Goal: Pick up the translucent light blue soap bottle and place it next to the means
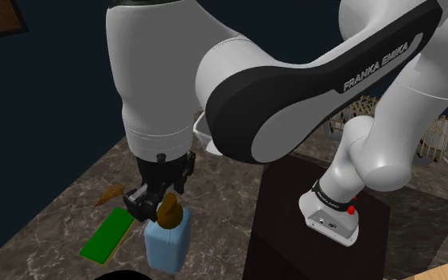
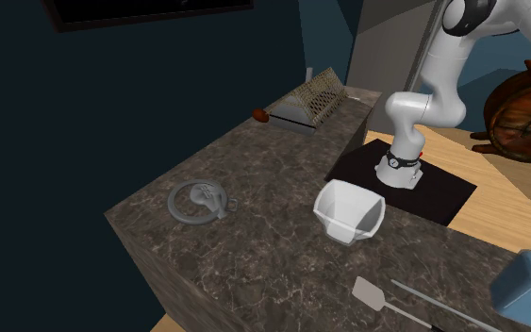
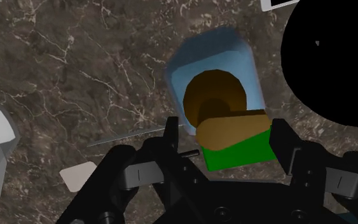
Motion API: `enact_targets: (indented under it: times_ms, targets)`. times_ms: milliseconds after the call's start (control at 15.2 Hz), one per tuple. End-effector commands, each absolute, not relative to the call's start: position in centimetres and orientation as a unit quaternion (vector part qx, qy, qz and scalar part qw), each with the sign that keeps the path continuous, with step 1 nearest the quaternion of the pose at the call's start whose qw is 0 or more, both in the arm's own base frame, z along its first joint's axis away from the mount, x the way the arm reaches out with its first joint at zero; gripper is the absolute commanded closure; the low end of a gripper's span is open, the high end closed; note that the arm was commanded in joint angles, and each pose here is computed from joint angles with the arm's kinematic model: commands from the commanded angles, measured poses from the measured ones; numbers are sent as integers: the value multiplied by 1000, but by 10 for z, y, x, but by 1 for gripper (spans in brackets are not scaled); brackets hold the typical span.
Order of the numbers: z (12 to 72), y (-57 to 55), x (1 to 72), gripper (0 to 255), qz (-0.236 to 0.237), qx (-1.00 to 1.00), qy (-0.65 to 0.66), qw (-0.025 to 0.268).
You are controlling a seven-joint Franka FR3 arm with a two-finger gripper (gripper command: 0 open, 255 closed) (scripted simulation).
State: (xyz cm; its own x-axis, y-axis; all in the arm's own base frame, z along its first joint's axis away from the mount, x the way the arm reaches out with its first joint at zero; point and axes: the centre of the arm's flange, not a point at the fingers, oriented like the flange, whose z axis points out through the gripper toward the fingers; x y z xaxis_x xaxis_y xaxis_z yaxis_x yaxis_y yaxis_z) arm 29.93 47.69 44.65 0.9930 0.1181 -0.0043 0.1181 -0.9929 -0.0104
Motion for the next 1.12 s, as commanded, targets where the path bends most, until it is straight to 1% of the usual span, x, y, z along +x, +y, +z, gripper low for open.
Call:
enact_targets:
  times_ms: [0,264,528,1056]
  targets:
    - [447,477,299,0,2,-998,-59,5]
    - [447,477,299,0,2,-998,-59,5]
    - [497,476,300,0,2,-998,-59,5]
    - [497,476,300,0,2,-998,-59,5]
